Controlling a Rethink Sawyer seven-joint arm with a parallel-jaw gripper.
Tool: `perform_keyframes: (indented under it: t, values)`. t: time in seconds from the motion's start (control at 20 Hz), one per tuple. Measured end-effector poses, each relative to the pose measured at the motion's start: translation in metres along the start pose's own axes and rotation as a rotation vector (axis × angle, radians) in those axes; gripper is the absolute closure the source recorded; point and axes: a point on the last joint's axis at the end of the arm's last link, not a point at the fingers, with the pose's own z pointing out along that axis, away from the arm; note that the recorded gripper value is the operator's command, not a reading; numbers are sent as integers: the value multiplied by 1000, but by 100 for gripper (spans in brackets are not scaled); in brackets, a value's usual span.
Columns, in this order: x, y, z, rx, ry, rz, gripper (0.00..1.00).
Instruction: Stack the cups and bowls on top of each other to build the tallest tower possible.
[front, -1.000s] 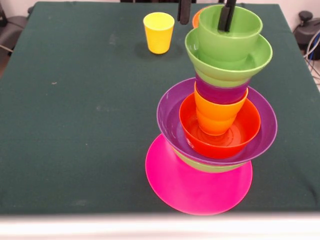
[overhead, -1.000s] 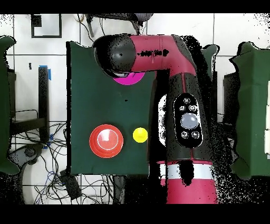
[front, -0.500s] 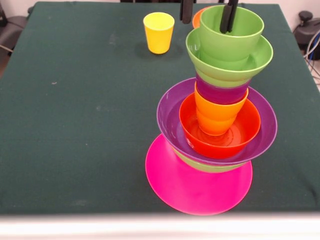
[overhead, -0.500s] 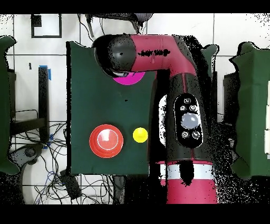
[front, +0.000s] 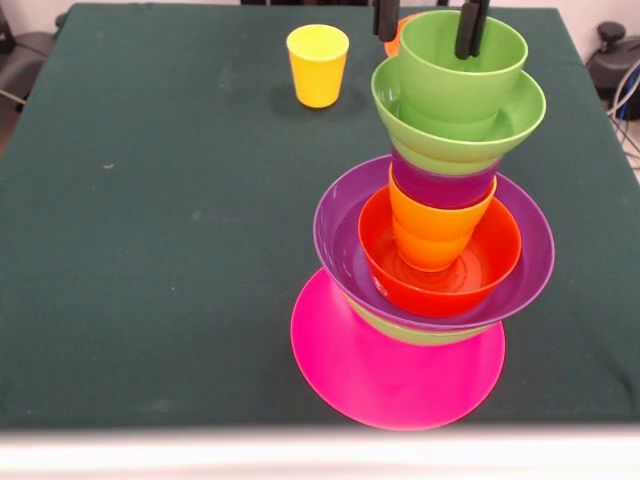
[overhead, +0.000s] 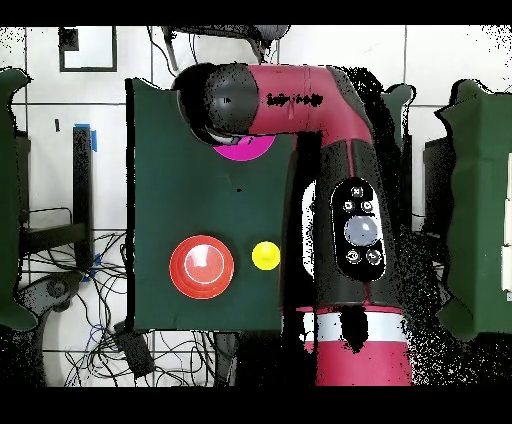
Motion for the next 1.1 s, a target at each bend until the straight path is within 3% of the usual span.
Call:
perform_keyframes:
  t: [0.5, 1.1]
  values:
    - [-1, 7, -8, -39, 18, 30, 0]
    - [-4, 7, -16, -46, 12, 36, 0]
